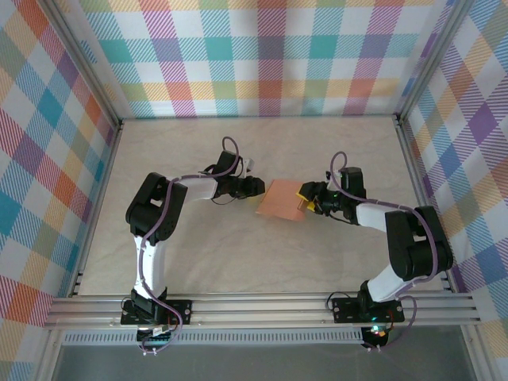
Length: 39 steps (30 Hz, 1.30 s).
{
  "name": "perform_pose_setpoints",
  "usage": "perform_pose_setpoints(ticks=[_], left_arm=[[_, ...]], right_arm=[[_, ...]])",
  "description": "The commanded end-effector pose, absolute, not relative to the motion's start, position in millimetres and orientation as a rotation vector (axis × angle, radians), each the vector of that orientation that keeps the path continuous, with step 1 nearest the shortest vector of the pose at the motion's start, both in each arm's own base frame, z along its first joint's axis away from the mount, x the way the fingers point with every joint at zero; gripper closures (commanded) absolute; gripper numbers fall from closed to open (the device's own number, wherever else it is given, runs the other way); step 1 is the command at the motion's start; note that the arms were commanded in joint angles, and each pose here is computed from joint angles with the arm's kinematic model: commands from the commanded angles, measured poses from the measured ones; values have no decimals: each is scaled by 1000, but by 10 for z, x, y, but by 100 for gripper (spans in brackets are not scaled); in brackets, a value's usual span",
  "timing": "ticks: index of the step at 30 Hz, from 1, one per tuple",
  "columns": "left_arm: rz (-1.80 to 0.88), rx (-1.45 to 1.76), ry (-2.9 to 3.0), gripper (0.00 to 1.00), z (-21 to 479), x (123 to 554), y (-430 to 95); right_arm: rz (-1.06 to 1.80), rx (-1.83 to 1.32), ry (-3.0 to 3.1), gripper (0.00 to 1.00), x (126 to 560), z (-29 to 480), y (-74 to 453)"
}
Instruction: Fold the paper box
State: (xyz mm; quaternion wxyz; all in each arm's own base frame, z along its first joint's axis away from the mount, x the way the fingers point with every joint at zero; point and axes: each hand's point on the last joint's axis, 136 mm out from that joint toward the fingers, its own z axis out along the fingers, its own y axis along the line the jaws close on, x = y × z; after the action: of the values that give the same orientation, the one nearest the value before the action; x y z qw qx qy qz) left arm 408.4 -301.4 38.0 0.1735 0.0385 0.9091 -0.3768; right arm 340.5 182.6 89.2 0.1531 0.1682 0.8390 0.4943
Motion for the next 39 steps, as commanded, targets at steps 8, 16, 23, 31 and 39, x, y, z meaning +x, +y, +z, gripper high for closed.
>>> perform_pose_setpoints(ticks=[8, 16, 23, 31, 39], left_arm=[[-1025, 85, 2431, 41, 556, 4102, -2876], [-1038, -64, 2269, 0, 1084, 4144, -2610], [-1332, -253, 2205, 0, 1354, 4100, -2713], [-1309, -232, 2161, 0, 1418, 4074, -2640], [-555, 314, 1839, 0, 1897, 3766, -2311]], right_arm=[[1472, 411, 2346, 58, 3472, 1227, 1884], [1485, 376, 2295, 57, 3509, 1463, 1812], [1564, 353, 2246, 57, 3525, 1666, 1812], [1658, 384, 2240, 57, 3495, 1717, 1834], [1711, 464, 2214, 57, 3508, 1791, 1723]])
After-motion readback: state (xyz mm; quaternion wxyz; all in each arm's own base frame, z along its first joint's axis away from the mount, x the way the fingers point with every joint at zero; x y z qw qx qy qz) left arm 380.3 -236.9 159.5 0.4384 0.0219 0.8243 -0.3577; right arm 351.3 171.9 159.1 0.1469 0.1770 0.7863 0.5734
